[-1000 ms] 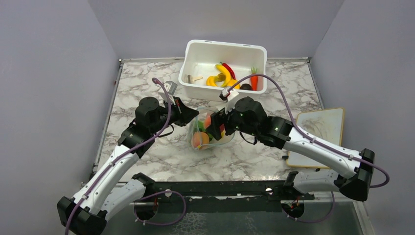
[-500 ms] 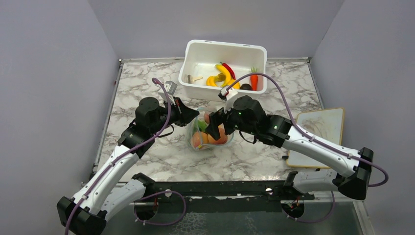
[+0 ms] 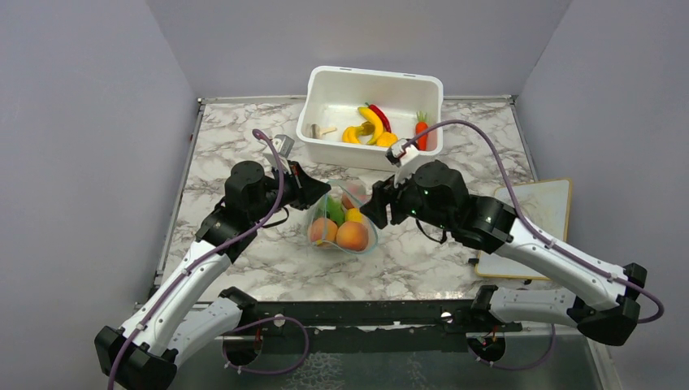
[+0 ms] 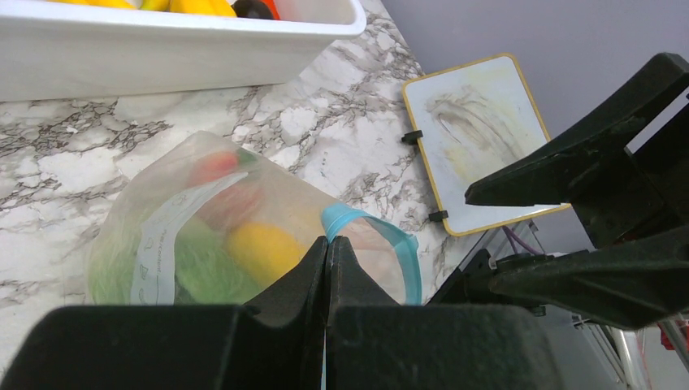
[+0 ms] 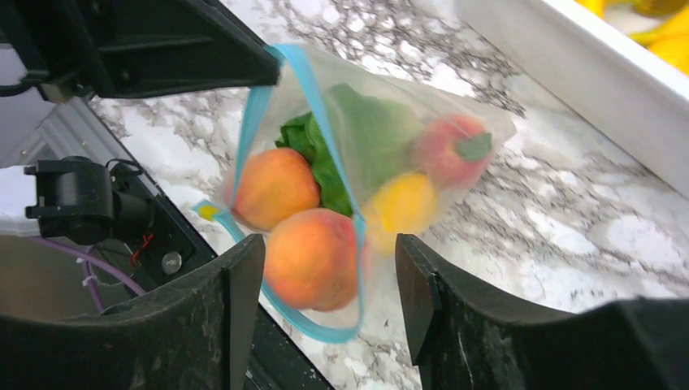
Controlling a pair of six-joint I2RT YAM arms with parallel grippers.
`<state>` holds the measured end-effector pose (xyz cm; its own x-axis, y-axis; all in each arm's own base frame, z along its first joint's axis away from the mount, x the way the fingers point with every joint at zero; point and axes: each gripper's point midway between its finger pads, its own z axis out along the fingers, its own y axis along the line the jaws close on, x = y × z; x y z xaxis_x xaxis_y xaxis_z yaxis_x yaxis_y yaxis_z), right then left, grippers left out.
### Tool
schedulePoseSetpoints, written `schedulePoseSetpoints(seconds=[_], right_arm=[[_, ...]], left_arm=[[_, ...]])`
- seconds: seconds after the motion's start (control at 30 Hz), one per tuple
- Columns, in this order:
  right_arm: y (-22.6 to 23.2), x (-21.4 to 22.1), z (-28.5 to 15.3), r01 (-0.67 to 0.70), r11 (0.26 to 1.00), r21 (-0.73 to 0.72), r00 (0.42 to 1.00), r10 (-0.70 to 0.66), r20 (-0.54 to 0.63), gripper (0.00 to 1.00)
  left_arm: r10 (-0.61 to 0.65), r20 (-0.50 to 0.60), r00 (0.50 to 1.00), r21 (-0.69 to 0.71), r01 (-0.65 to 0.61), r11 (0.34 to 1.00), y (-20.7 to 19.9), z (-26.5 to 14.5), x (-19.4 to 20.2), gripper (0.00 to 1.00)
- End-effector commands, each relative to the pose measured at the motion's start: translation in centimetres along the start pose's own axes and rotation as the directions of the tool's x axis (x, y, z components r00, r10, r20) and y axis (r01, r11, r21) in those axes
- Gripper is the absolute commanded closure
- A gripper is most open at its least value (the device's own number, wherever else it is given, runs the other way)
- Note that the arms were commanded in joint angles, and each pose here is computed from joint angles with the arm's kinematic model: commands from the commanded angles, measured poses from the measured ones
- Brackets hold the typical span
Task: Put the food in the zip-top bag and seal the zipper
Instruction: Place the fake fruit in the bin, then adjust the zipper food storage bag at the center of the board.
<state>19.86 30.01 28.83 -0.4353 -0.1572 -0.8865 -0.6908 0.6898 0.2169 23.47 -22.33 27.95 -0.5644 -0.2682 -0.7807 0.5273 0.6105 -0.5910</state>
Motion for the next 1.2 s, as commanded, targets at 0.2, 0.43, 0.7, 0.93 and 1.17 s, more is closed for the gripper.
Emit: schedulePoseSetpoints(seconds=[0.2, 0.43, 0.7, 0.93, 1.17], right_arm=[[-0.4, 6.4, -2.3, -0.227, 0.974, -0.008, 0.972, 0.226, -0.06, 0.58], [1.1, 10.0, -1.5, -0.432, 0.894, -0.117, 0.902, 0.427, -0.067, 0.56], [0.3, 10.6, 0.3, -0.465, 0.88, -0.092, 0.885, 0.465, -0.021, 0.68], [1.1, 9.1, 0.6, -0.464, 0.875, -0.14, 0.883, 0.469, 0.003, 0.98], [1.3, 6.2, -0.1, -0.432, 0.887, -0.161, 0.892, 0.446, 0.067, 0.99]], left_arm=[[0.03, 0.039, 0.999, 0.058, -0.032, 0.998, -1.3, -0.1, -1.0, 1.0], [0.024, 0.042, 0.999, 0.062, -0.027, 0.998, -1.4, -0.1, -1.0, 1.0], [0.018, 0.041, 0.999, 0.069, -0.021, 0.997, -1.6, -0.2, -1.0, 1.0], [0.014, 0.044, 0.999, 0.069, -0.017, 0.998, -1.5, -0.5, -0.8, 1.0], [0.031, 0.046, 0.998, 0.068, -0.034, 0.997, -1.5, -0.5, -0.9, 1.0]])
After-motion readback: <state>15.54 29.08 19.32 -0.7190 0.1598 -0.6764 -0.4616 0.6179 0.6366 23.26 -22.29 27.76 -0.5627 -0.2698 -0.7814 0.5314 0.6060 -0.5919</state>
